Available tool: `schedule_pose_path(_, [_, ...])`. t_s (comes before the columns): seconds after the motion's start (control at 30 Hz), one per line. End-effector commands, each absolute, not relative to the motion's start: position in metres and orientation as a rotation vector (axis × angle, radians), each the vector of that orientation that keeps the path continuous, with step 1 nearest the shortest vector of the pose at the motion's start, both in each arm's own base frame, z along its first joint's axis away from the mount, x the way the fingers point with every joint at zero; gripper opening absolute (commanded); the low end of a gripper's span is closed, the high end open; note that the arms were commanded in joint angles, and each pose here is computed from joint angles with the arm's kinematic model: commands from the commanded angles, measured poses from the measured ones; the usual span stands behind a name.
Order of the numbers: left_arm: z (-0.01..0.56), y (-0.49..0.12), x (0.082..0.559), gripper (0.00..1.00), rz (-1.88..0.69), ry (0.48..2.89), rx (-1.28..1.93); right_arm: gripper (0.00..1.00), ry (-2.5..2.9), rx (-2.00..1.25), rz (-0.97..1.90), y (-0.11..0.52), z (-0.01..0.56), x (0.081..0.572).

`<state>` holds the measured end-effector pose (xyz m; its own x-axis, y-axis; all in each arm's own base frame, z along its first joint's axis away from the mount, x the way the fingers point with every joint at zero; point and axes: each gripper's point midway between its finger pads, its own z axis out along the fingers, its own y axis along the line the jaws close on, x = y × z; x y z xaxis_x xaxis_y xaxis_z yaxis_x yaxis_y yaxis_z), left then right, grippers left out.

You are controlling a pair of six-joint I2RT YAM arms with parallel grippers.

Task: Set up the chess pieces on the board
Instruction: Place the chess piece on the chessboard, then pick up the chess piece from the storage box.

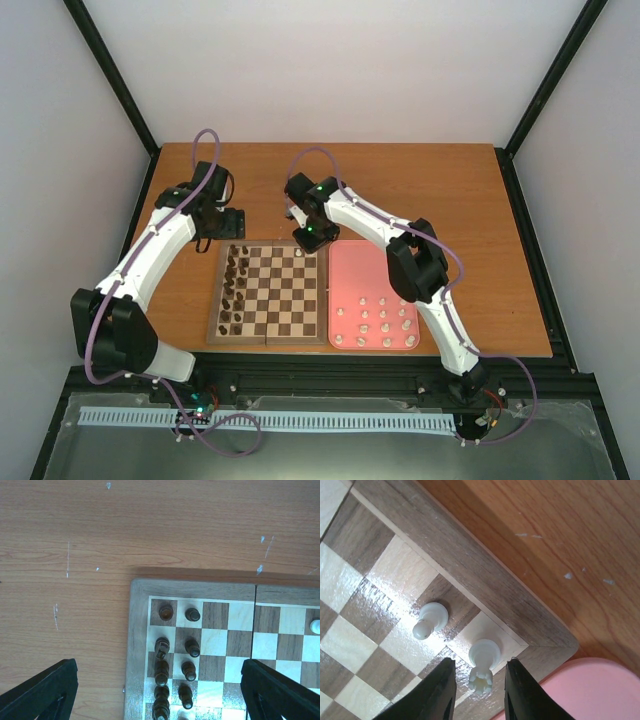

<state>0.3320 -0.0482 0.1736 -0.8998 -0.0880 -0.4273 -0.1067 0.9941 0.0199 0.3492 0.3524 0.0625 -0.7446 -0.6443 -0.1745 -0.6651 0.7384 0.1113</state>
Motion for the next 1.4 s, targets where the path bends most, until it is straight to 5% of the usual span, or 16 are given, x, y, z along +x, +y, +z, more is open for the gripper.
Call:
schedule_pose_path(0.0, [0.175, -0.046, 0.338, 1.0, 0.067, 2.682, -0.131, 0.32, 2.807, -1.076, 0.24, 0.353, 0.063, 0.35])
schedule_pose_path(0.2, [0.177, -0.045, 0.338, 1.0, 0.072, 2.678, -0.131, 0.49, 2.762, -1.064, 0.248, 0.353, 0.083, 0.353])
schedule_pose_path(0.4, [0.179, -0.045, 0.338, 1.0, 0.07, 2.673, -0.131, 0.55, 2.722, -1.008, 0.23, 0.337, 0.123, 0.345])
schedule_pose_path(0.87, [0.177, -0.049, 0.34, 1.0, 0.049, 2.681, -0.132, 0.54, 2.859, -1.117, 0.279, 0.299, 0.072, 0.213])
schedule_pose_path(1.37, [0.177, -0.049, 0.339, 1.0, 0.043, 2.681, -0.131, 0.41, 2.958, -1.057, 0.197, 0.283, 0.029, 0.196])
